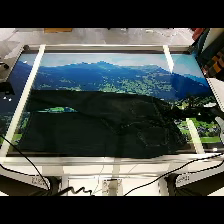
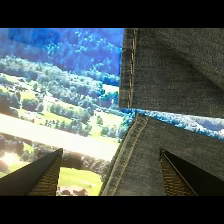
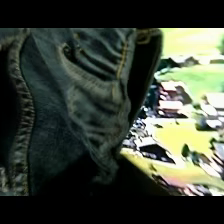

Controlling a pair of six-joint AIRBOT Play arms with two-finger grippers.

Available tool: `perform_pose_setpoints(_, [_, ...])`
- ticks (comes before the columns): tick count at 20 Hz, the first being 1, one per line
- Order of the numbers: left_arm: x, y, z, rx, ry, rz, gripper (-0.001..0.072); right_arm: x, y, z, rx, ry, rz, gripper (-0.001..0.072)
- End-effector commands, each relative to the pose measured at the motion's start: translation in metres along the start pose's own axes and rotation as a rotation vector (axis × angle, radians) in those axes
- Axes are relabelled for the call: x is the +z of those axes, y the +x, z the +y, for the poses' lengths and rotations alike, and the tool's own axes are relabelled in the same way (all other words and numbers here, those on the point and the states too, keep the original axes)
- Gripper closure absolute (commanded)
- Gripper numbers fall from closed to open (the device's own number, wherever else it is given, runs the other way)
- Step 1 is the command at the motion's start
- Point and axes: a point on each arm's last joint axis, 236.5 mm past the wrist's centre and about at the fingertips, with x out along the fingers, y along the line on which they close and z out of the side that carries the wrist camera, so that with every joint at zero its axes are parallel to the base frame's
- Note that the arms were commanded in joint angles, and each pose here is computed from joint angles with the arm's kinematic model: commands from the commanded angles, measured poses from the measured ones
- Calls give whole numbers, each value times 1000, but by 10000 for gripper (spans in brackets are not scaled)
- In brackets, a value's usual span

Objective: Fold the clothes and pants, and hang the long-sleeved shirts on hangers.

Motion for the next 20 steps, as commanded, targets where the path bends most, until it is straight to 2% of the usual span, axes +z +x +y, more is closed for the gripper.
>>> perform_pose_setpoints(1, [-7, 7, 0, -13, -8, 26, 68, 10, 10, 11, -33, -107, -5, 673])
perform_pose_setpoints(9, [-60, 95, -31, -112, -32, 152, 68, 74, -52, 5, -196, -203, -227, 673])
perform_pose_setpoints(16, [-51, 138, -36, -112, -223, 95, 68, 73, -66, -13, -232, -165, -242, 673])
perform_pose_setpoints(20, [-45, 169, -73, -262, -333, 100, 68, 73, -66, -13, -231, -165, -243, 673])
